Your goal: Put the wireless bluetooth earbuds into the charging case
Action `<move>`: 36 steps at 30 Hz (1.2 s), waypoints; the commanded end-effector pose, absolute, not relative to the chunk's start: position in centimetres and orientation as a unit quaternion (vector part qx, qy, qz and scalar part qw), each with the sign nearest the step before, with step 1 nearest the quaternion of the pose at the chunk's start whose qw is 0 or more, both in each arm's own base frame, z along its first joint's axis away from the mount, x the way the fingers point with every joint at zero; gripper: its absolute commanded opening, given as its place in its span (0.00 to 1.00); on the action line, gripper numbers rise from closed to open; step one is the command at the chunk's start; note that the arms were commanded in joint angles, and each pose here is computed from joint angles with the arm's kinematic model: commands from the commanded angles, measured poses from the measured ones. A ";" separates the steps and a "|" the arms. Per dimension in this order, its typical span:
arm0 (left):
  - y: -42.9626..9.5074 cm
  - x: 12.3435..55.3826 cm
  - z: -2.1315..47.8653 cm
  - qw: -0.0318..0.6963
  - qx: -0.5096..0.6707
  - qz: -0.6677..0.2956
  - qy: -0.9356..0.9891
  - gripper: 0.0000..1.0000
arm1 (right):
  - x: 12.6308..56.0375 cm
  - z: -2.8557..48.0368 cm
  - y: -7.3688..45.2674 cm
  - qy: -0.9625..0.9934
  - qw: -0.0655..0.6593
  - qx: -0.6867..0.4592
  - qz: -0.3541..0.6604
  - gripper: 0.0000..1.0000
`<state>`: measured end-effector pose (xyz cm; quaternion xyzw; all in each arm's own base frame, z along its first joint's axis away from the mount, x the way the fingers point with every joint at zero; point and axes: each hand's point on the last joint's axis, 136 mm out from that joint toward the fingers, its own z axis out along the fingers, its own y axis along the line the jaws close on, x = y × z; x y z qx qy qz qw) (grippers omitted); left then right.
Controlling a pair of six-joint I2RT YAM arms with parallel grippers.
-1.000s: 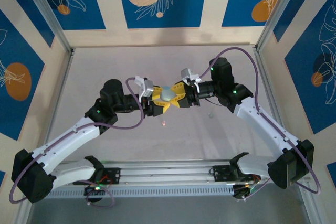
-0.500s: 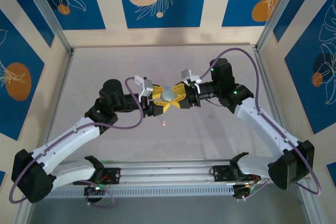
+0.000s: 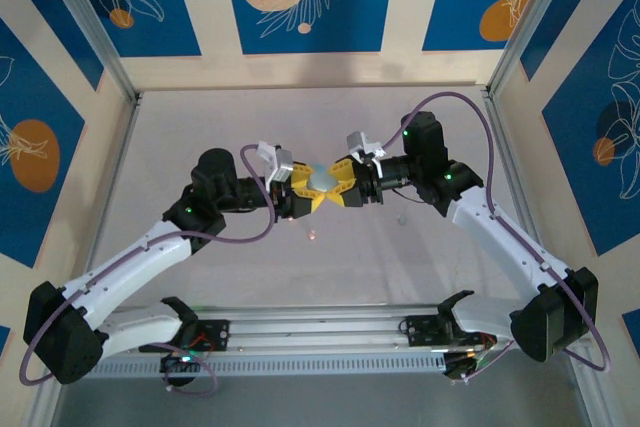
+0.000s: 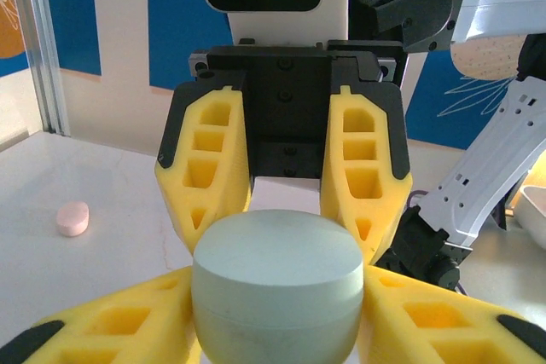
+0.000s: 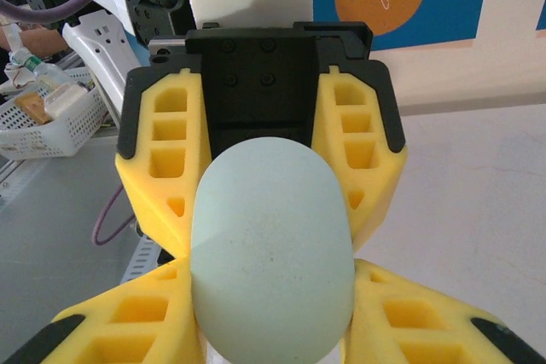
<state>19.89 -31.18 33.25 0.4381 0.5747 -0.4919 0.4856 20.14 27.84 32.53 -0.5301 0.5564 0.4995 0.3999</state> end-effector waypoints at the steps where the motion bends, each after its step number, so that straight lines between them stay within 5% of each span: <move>1: -31.3 19.2 34.1 0.484 0.457 -0.498 0.556 0.48 | 19.6 33.3 27.7 0.546 0.406 -0.532 0.505 0.34; 10: -31.4 19.1 34.2 0.482 0.458 -0.499 0.555 0.45 | 19.7 33.2 27.7 0.546 0.404 -0.531 0.506 0.34; 19: -31.6 19.0 33.8 0.470 0.465 -0.501 0.558 0.31 | 19.8 33.6 27.7 0.551 0.404 -0.523 0.510 0.34; 36: -31.3 18.4 35.2 0.501 0.463 -0.512 0.521 0.26 | 22.9 33.4 26.6 0.658 0.348 -0.394 0.539 0.52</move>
